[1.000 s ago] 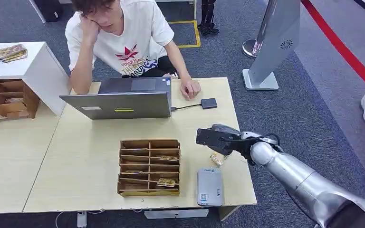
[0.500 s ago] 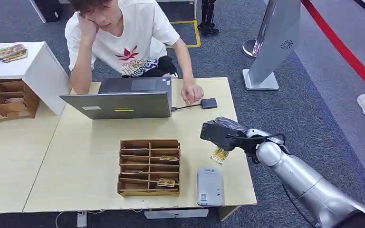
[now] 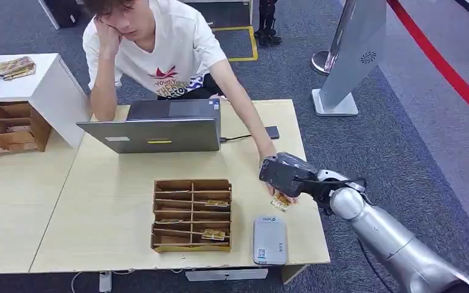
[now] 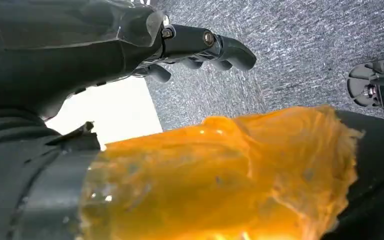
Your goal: Pass the card to the sensor for recognition and then transmit it.
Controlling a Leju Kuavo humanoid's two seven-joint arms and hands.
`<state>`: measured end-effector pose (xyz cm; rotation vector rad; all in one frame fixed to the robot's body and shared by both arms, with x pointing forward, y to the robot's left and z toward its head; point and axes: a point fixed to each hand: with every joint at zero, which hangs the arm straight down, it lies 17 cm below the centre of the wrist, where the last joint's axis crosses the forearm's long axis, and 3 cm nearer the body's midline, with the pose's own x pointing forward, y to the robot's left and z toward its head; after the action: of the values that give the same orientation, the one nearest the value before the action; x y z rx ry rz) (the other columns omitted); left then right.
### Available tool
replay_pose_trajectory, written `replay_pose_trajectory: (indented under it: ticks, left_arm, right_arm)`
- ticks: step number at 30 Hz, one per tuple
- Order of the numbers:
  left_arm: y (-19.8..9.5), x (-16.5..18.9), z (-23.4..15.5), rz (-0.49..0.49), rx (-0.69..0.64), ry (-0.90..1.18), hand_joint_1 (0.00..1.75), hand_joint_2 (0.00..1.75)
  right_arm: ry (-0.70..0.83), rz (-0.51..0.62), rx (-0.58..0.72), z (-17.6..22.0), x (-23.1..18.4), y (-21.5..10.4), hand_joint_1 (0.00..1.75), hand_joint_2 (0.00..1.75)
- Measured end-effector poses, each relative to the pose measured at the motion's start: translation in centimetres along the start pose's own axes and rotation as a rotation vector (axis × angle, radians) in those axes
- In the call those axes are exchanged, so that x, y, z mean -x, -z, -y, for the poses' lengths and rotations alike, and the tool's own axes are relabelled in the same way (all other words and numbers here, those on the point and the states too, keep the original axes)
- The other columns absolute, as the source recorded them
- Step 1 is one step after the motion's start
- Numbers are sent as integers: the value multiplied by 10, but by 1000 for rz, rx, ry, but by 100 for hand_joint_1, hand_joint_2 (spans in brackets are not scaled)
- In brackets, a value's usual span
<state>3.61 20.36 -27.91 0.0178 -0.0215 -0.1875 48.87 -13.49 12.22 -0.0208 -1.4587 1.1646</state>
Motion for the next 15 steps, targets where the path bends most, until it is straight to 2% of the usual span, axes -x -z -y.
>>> replay_pose_trajectory:
  ticks: [1, 2, 3, 4, 6, 7, 15]
  left_arm:
    - [0, 0, 0, 0, 0, 0, 0, 0]
    - [0, -1, 0, 1, 0, 1, 0, 0]
    - [0, -1, 0, 2, 0, 4, 0, 0]
    - [0, -1, 0, 2, -1, 6, 0, 0]
    - [0, -1, 0, 3, -1, 14, 0, 0]
    - [0, -2, 0, 4, -3, 18, 0, 0]
    - [0, -4, 0, 11, -10, 56, 0, 0]
  right_arm:
    - [8, 9, 1, -3, -4, 1, 141, 175]
    - [14, 15, 4, -4, -6, 2, 134, 175]
    - [27, 28, 9, -7, -12, 3, 108, 175]
    - [41, 38, 14, -10, -16, 4, 21, 175]
    - [68, 62, 16, -15, -25, 6, 14, 175]
    - [87, 85, 17, -19, -34, 7, 2, 175]
    - [216, 222, 16, -48, -86, 11, 0, 175]
